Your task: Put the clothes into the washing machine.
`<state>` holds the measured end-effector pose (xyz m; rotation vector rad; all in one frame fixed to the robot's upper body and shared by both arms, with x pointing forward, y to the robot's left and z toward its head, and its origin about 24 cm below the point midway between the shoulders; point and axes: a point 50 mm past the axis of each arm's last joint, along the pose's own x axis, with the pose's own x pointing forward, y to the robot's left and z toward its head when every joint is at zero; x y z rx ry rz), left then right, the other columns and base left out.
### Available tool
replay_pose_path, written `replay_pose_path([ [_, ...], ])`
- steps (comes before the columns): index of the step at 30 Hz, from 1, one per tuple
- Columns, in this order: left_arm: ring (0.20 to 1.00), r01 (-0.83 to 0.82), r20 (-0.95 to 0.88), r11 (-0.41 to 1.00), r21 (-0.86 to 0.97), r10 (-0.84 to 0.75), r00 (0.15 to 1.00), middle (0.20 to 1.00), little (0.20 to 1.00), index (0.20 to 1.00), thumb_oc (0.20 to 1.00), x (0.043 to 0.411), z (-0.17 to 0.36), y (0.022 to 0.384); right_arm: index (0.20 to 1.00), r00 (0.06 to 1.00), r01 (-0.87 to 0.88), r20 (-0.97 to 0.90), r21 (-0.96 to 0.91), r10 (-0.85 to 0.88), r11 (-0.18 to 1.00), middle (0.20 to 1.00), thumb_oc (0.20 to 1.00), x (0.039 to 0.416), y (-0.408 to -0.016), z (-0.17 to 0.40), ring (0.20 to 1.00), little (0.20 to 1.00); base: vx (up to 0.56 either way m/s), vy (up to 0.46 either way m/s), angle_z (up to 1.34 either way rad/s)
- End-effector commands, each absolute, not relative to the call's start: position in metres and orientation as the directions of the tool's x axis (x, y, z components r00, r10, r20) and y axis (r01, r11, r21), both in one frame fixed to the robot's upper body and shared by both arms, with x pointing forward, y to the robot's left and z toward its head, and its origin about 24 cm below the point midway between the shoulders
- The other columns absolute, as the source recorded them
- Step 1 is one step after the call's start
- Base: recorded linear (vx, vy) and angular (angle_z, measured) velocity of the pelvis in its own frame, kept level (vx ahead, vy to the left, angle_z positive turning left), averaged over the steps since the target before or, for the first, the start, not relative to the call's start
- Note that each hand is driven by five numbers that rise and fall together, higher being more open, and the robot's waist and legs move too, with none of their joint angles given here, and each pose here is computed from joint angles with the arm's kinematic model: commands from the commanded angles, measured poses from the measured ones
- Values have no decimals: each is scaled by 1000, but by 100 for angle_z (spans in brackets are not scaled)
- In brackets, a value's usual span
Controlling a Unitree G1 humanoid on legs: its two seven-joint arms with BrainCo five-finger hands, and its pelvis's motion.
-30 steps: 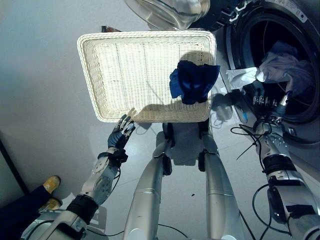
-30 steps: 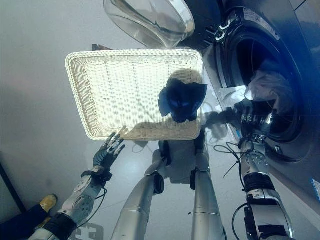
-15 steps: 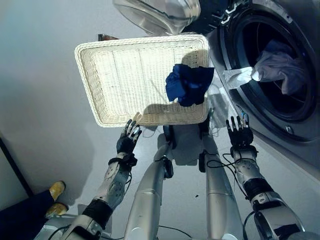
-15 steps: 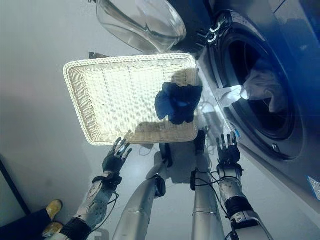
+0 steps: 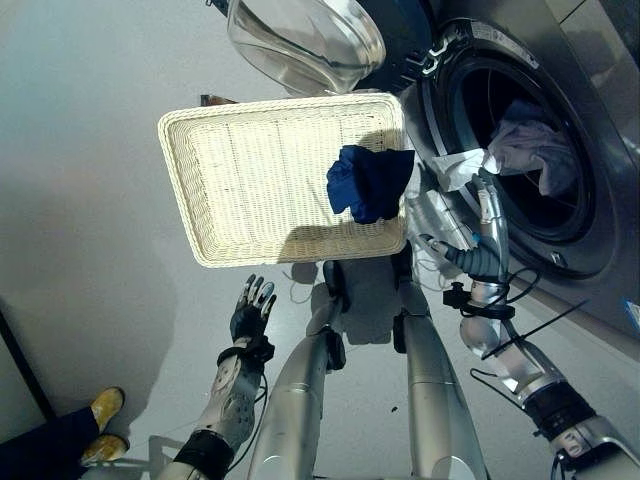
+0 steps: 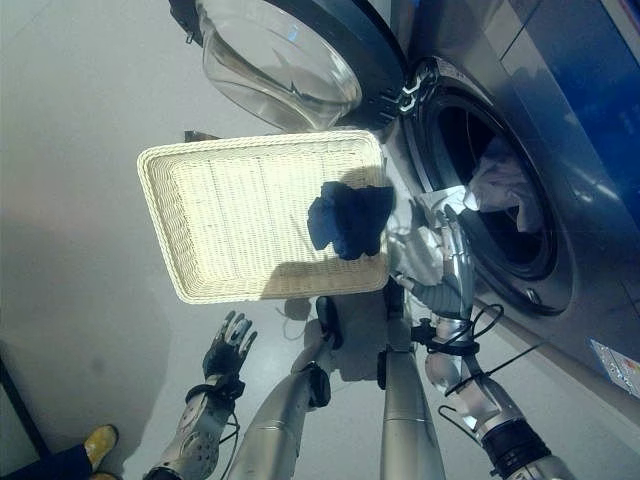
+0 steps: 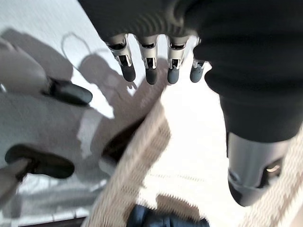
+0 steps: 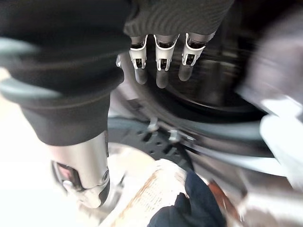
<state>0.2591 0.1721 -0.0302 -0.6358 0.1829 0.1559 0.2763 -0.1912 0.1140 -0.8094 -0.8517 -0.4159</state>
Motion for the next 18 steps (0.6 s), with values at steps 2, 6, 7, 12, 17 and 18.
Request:
replay_pose_path([
  [2, 1000, -228, -217, 822, -523, 131, 967, 1000, 1000, 1000, 1000, 243, -38, 196, 1000, 521, 639, 849, -458, 90, 618, 1000, 1000, 275, -174, 123, 1000, 1000, -12, -4, 13],
  [6, 1000, -229, -221, 824, -517, 130, 966, 1000, 1000, 1000, 1000, 242, -39, 197, 1000, 520, 643, 847, -473, 110, 602, 1000, 1000, 277, -174, 123, 1000, 1000, -21, -16, 10],
  [7, 1000, -241, -255, 839, -487, 127, 959, 1000, 1000, 1000, 1000, 244, -46, 204, 1000, 532, 643, 814, -567, 232, 514, 1000, 1000, 288, -168, 126, 1000, 1000, -127, -157, 11],
  [12, 1000, -252, -310, 865, -434, 120, 943, 1000, 1000, 1000, 1000, 251, -50, 215, 1000, 674, 586, 679, -731, 290, 350, 1000, 1000, 310, -172, 115, 1000, 1000, -50, -71, 52],
  [17, 1000, -236, -320, 875, -422, 100, 942, 1000, 1000, 1000, 1000, 256, -50, 215, 1000, 796, 506, 546, -837, 260, 207, 1000, 1000, 329, -179, 109, 1000, 1000, -4, -27, 35],
  [18, 1000, -233, -319, 877, -420, 98, 943, 1000, 1000, 1000, 1000, 256, -50, 215, 1000, 807, 500, 535, -845, 251, 192, 1000, 1000, 331, -181, 108, 1000, 1000, 3, -28, 21],
])
